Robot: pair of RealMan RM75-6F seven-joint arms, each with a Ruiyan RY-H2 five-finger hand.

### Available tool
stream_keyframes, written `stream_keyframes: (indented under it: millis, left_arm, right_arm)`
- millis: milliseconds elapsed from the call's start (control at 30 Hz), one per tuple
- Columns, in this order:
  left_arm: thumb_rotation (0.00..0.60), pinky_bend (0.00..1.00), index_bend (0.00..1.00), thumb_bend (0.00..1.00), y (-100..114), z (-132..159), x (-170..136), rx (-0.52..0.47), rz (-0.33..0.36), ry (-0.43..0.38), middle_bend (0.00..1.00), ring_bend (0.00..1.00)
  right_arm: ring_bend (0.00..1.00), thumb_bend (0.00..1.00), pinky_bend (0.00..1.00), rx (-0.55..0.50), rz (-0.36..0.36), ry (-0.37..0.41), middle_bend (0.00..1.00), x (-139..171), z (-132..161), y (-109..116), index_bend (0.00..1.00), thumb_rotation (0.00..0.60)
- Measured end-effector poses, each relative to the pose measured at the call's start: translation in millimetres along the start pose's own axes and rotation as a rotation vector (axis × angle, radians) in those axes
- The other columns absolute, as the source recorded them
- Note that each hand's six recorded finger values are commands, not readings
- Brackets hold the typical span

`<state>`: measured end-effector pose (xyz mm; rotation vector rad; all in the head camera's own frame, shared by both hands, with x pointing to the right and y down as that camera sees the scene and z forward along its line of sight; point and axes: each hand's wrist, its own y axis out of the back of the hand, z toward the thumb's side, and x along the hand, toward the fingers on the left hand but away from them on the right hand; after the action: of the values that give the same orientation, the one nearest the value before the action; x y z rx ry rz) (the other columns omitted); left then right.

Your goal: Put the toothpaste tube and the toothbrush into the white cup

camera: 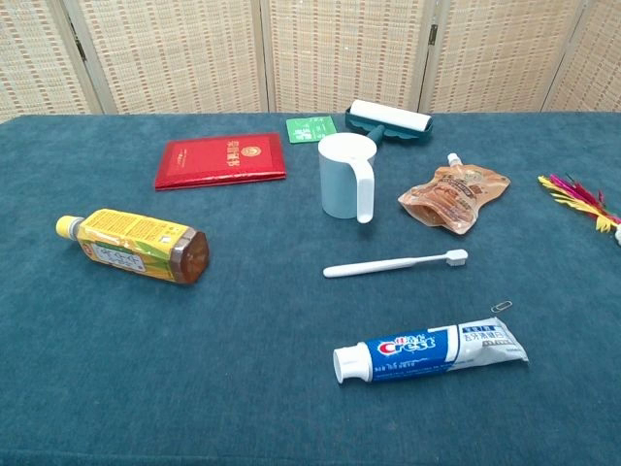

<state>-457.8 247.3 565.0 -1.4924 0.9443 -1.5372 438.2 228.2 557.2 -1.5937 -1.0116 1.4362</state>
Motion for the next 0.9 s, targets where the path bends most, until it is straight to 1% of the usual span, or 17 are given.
stream_keyframes:
  millis: [167,333,467,533,733,900]
  left_arm:
    - [0.600,0.20,0.25,0.22,1.2,0.5,0.6,-0.003,0.007,0.002,0.15,0.14]
    - [0.600,0.20,0.25,0.22,2.1,0.2,-0.2,-0.009,0.014,0.003,0.15,0.14]
    - [0.600,0.20,0.25,0.22,3.1,0.3,-0.5,-0.009,0.015,-0.001,0.15,0.14]
    - [0.600,0.20,0.25,0.22,4.1,0.3,-0.7,-0.009,0.019,-0.004,0.15,0.14]
    - [0.600,0.20,0.25,0.22,5.5,0.9,-1.8,-0.012,0.021,-0.008,0.15,0.14]
    - [0.600,0.20,0.25,0.22,7.6,0.4,-3.6,-0.017,0.025,-0.009,0.15,0.14]
  right_arm:
    - [0.24,0.08,0.28,-0.001,-0.002,0.007,0.35,-0.3,1.0,0.8,0.20,0.600]
    - [0.24,0.08,0.29,-0.005,-0.004,0.015,0.35,0.7,2.2,1.4,0.20,0.600]
    - [0.28,0.08,0.29,-0.002,-0.005,0.029,0.40,1.0,5.0,1.3,0.21,0.600]
    - [0.29,0.08,0.30,-0.001,0.003,0.043,0.41,0.3,8.3,0.0,0.21,0.600]
    - [0.29,0.08,0.31,-0.012,0.042,0.129,0.41,-9.9,31.1,-8.7,0.22,0.600]
    - [0.29,0.07,0.31,-0.003,0.120,0.214,0.41,-20.9,57.0,-29.2,0.22,0.600]
